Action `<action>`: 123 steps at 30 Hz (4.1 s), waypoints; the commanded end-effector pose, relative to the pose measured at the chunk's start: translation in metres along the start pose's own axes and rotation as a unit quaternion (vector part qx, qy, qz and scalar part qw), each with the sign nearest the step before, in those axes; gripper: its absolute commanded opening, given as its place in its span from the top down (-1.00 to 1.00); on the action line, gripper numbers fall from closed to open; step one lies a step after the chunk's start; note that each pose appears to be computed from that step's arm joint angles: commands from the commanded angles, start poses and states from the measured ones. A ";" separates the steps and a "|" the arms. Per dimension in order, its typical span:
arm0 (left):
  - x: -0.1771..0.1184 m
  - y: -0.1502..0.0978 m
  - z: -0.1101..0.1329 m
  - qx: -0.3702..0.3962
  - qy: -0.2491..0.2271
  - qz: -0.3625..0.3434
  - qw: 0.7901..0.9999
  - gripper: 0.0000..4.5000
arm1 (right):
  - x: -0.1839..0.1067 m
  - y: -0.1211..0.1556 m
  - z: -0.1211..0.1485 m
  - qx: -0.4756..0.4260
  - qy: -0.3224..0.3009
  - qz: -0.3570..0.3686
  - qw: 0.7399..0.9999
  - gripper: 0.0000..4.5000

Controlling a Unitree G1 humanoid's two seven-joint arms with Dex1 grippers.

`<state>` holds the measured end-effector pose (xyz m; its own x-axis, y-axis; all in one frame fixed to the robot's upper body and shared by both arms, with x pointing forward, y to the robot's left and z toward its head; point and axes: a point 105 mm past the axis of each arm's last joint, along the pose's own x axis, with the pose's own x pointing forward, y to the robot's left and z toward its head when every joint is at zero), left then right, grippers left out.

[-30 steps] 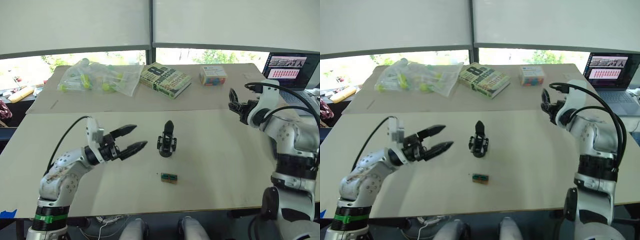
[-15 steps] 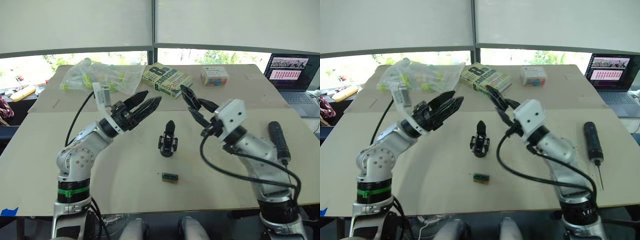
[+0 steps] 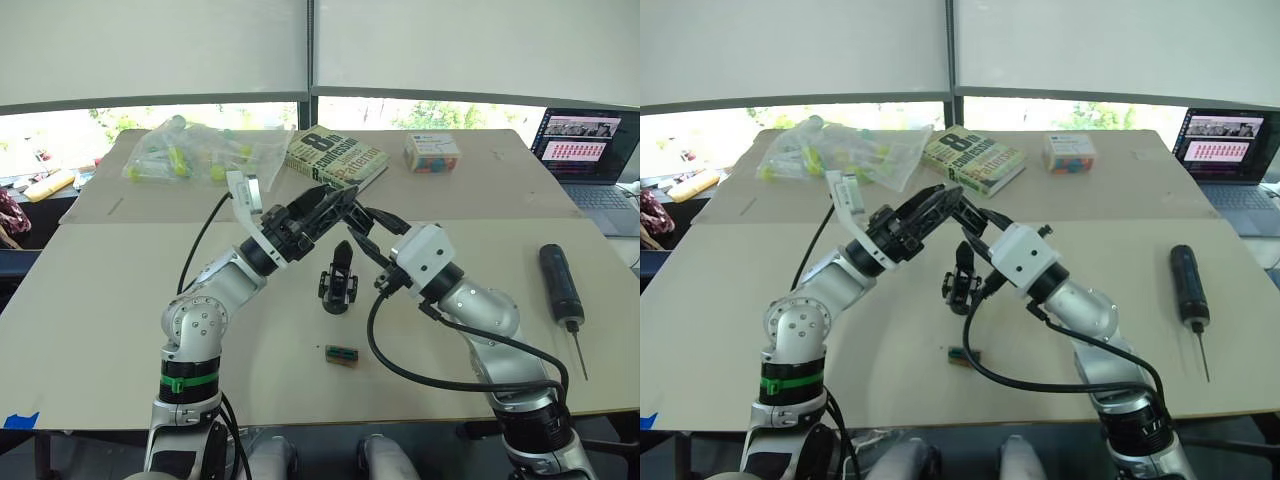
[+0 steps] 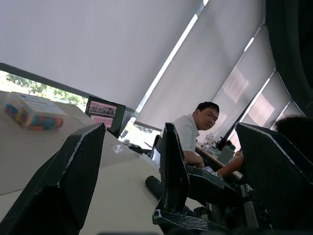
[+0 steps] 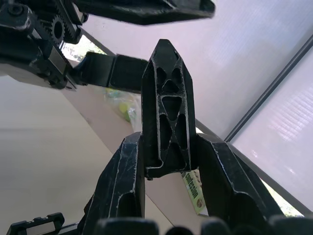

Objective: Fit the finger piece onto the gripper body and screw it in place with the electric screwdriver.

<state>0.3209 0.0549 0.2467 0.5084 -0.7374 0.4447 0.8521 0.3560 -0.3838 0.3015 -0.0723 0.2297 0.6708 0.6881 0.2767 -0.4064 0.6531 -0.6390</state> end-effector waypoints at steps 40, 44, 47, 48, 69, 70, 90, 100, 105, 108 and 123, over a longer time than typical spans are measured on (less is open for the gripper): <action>-0.044 -0.023 -0.004 0.032 0.278 -0.240 0.929 1.00 | -0.021 0.014 0.020 0.370 0.148 0.396 0.827 -0.98; -0.037 -0.025 -0.008 0.023 0.263 -0.245 0.933 1.00 | -0.017 0.032 0.024 0.400 0.165 0.417 0.799 -0.98; -0.040 -0.026 -0.013 0.025 0.268 -0.246 0.931 1.00 | -0.018 0.038 0.028 0.413 0.173 0.430 0.784 -0.98; -0.040 -0.026 -0.013 0.023 0.268 -0.245 0.931 1.00 | -0.018 0.039 0.029 0.417 0.175 0.433 0.780 -0.98; -0.042 -0.028 -0.020 0.021 0.252 -0.237 0.938 1.00 | -0.019 0.045 0.024 0.423 0.178 0.419 0.784 0.75; -0.042 -0.027 -0.020 0.022 0.251 -0.236 0.938 1.00 | -0.020 0.045 0.023 0.423 0.178 0.418 0.784 0.81; -0.138 0.057 -0.009 0.304 0.314 -0.107 0.893 -1.00 | -0.067 -0.022 -0.009 0.306 0.038 0.296 0.904 0.81; -0.119 0.072 -0.060 0.275 0.328 -0.127 0.895 -1.00 | -0.072 -0.020 -0.028 0.240 -0.022 0.295 0.925 0.81; -0.093 0.078 -0.081 0.272 0.336 -0.143 0.890 -1.00 | -0.068 -0.012 -0.025 0.236 -0.043 0.306 0.921 0.81; -0.083 0.083 -0.091 0.269 0.340 -0.143 0.890 -1.00 | -0.069 -0.010 -0.023 0.237 -0.043 0.308 0.920 0.81; -0.066 0.095 -0.113 0.234 0.334 -0.140 0.902 -1.00 | -0.060 0.009 -0.001 0.242 -0.066 0.321 0.913 0.81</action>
<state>0.3512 0.0778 0.0815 0.2172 -0.9572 -0.1912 0.9752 0.2043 0.0850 0.2643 -0.1126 0.1982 0.1517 0.9875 0.0423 -0.9446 0.1574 -0.2880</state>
